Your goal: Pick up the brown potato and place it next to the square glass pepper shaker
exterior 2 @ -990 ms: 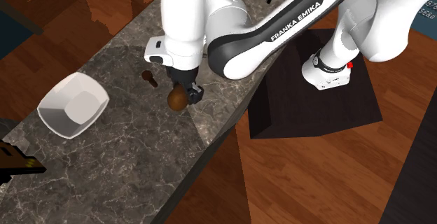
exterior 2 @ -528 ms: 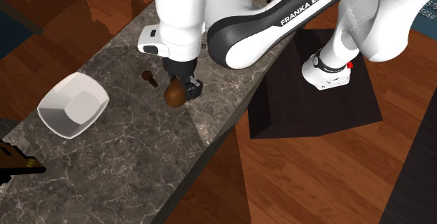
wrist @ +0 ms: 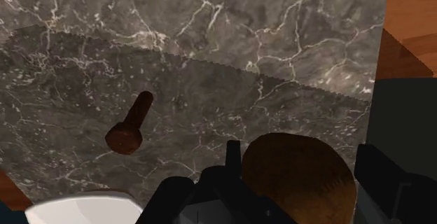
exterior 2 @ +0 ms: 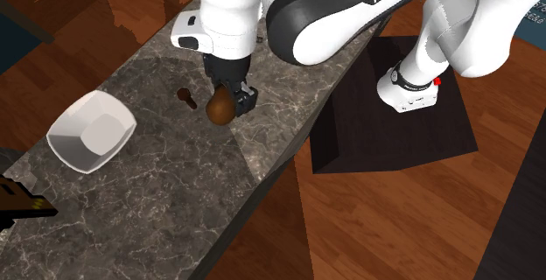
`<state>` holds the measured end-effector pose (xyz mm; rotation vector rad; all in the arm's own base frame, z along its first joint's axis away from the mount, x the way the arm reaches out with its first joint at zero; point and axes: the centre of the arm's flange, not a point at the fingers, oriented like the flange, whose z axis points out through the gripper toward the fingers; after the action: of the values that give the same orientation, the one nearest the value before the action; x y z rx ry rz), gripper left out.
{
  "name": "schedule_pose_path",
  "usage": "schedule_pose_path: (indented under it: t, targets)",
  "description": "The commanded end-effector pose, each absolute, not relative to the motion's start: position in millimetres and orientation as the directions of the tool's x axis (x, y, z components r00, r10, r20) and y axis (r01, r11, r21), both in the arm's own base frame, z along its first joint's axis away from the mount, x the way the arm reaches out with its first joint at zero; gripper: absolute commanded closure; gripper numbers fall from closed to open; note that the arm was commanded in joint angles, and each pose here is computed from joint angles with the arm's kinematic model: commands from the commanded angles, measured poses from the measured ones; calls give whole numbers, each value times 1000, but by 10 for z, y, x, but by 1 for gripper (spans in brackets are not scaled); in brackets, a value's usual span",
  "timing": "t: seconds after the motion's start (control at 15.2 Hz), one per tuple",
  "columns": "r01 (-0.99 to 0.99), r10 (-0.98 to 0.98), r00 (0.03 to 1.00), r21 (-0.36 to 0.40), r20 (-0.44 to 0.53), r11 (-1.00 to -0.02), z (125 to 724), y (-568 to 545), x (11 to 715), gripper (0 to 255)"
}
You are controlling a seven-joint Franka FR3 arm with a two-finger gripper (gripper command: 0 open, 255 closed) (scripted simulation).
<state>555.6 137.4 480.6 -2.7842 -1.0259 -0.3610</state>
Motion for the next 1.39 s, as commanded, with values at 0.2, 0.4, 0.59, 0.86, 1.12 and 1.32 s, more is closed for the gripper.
schedule_pose_path:
  t: [0.2, 0.4, 0.59, 0.86, 1.12, 1.32]
  targets:
    - [654, 617, 737, -59, 276, -754, 4803, 919, 5135, 255]
    - [654, 617, 737, -59, 276, -754, 4803, 629, 4866, 255]
    - [654, 617, 737, -59, 276, -754, 4803, 339, 4596, 255]
    - [654, 617, 737, -59, 276, -754, 4803, -48, 4237, 255]
    - [654, 617, 737, -59, 276, -754, 4803, -434, 3877, 255]
    - [654, 617, 737, -59, 276, -754, 4804, -724, 3608, 255]
